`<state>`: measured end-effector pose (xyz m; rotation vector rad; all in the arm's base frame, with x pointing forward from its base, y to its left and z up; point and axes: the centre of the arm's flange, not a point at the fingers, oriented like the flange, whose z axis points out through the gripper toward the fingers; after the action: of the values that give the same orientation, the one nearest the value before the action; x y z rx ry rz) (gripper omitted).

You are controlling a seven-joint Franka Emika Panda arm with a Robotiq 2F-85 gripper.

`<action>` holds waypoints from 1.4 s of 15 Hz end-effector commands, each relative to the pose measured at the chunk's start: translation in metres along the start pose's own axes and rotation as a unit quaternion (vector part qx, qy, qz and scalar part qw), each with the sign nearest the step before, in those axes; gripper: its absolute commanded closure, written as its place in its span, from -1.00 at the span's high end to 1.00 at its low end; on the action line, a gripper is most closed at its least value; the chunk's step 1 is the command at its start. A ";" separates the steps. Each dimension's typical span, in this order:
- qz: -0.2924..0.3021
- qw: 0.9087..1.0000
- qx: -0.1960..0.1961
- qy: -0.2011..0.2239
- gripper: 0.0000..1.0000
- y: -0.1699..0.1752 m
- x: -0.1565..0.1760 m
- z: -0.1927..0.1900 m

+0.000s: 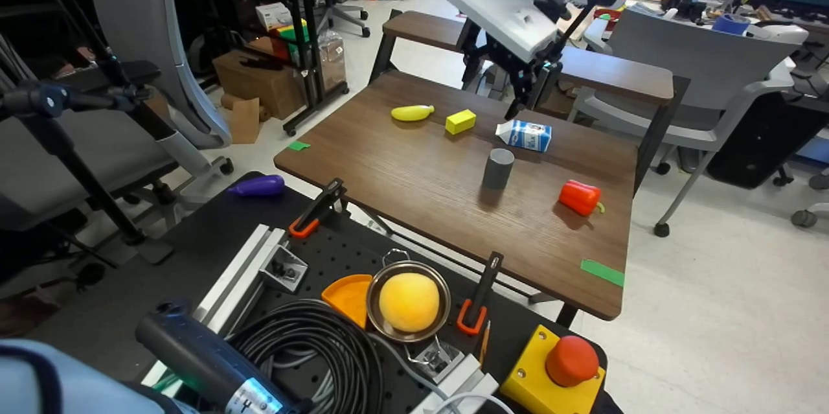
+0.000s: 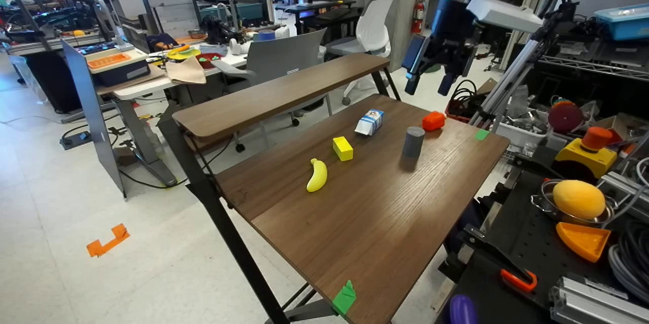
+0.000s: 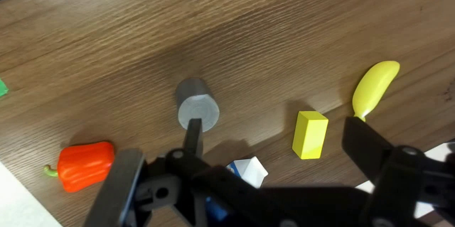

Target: Move the yellow rectangular block to the right

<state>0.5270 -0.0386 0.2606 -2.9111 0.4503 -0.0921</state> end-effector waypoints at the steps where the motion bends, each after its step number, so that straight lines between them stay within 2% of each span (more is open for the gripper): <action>1: 0.015 1.000 -0.001 0.021 1.00 -0.019 0.017 0.044; 7: 0.034 0.998 -0.008 0.052 1.00 -0.049 0.043 0.090; 12: 0.049 0.996 -0.007 0.076 1.00 -0.069 0.078 0.099; 17: 0.047 0.996 -0.006 0.081 1.00 -0.091 0.095 0.113; 21: 0.046 0.997 -0.009 0.065 1.00 -0.106 0.095 0.137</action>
<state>0.6452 0.0432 0.1657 -2.9009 0.6048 -0.2880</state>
